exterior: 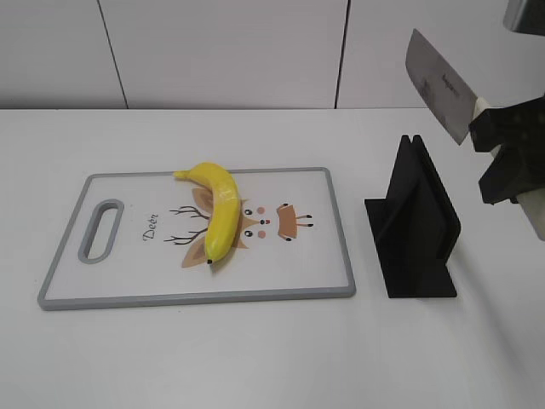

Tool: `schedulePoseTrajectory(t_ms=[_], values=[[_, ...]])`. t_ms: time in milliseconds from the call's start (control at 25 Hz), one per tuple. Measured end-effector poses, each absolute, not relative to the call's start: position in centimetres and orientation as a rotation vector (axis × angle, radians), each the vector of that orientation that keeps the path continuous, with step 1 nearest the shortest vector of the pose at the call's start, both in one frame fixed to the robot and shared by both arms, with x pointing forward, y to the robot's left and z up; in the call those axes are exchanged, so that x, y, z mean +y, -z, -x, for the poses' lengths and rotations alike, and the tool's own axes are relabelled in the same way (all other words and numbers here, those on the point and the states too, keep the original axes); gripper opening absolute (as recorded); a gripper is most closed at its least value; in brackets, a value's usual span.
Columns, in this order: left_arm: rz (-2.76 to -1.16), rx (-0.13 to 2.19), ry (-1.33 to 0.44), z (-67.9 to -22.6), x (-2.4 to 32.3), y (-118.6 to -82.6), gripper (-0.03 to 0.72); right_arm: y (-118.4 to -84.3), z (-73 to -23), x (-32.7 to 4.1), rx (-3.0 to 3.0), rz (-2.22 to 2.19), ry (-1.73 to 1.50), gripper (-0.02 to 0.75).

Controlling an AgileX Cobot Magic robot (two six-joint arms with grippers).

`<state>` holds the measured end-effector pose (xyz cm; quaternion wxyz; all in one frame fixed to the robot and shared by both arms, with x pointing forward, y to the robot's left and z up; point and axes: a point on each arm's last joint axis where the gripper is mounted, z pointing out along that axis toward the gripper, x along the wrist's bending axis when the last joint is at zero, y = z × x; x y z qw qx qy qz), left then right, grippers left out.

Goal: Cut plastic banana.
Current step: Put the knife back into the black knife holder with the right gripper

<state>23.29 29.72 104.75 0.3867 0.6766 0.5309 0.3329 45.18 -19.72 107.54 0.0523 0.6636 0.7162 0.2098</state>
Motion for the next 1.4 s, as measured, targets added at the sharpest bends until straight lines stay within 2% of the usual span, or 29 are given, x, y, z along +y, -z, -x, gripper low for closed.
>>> schedulePoseTrajectory(t_ms=[520, 1400], values=[[-1.723, 1.352, -0.847, -23.3, 29.7, -104.7, 0.58, -104.9, -47.4, -18.9, 2.184, -2.056, -0.55, 0.167], [-1.72, 1.354, -0.846, -23.3, 29.7, -104.7, 0.58, -101.9, -48.2, -18.5, 2.21, -2.173, -0.33, 0.167]])
